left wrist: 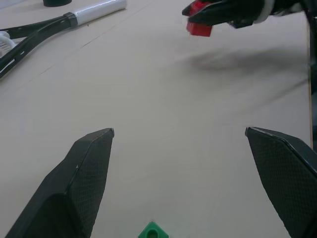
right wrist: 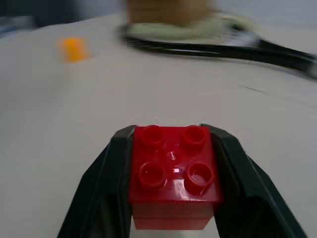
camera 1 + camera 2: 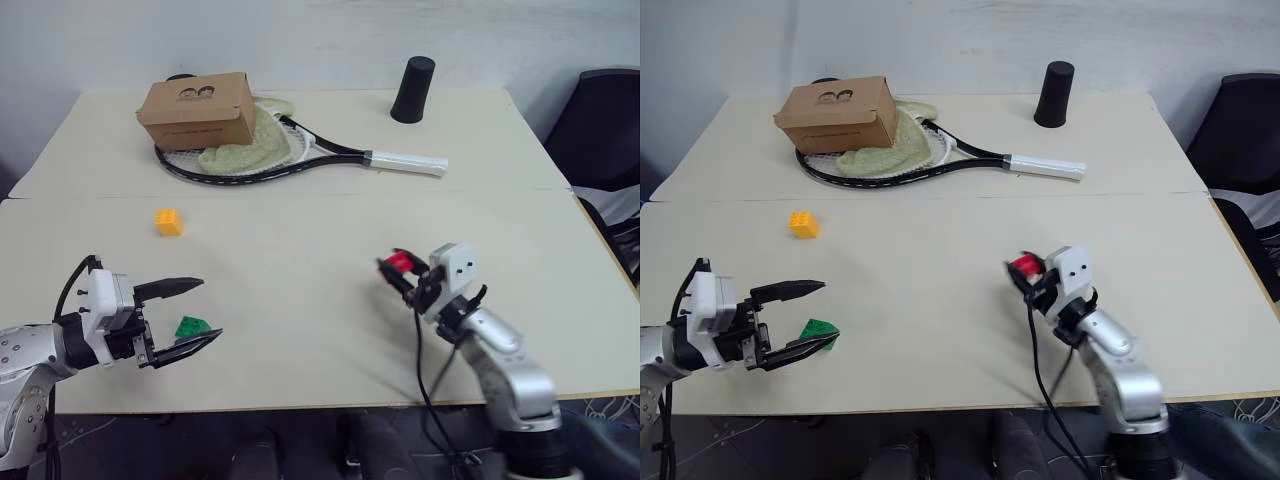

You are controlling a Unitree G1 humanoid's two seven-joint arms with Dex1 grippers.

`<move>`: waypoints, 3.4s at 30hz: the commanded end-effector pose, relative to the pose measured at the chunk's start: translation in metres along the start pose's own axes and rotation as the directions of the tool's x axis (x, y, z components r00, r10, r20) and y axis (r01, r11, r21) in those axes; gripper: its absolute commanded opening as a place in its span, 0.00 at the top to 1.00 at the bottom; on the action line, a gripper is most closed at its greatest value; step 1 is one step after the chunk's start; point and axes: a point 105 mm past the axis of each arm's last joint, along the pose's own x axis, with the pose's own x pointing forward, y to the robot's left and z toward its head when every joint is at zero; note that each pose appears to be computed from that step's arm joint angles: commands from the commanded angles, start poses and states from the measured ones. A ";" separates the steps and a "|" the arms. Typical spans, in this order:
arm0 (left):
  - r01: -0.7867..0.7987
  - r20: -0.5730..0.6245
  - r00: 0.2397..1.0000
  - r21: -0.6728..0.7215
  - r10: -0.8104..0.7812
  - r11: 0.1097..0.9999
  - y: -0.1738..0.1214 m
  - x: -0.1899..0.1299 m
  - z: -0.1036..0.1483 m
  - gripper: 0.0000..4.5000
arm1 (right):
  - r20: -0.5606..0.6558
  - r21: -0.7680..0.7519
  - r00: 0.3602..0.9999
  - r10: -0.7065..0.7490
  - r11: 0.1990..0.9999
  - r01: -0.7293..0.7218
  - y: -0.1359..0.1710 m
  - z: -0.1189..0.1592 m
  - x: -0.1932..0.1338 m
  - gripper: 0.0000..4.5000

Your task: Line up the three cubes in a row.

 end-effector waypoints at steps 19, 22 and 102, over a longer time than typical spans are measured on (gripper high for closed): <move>-0.053 -0.041 0.998 0.008 0.054 0.999 -0.004 -0.016 -0.001 0.00 | -0.058 -0.089 0.876 0.480 0.871 -0.483 -0.013 -0.041 0.015 0.33; -0.119 -0.069 0.991 -0.008 0.118 0.993 0.001 -0.031 -0.008 0.00 | -0.024 -0.119 0.887 0.460 0.880 -0.460 -0.016 -0.021 0.007 0.12; 0.455 0.052 0.887 0.067 -0.458 0.888 -0.026 0.173 -0.034 0.67 | 0.101 -0.171 0.971 0.216 0.965 -0.197 0.025 0.017 -0.098 0.00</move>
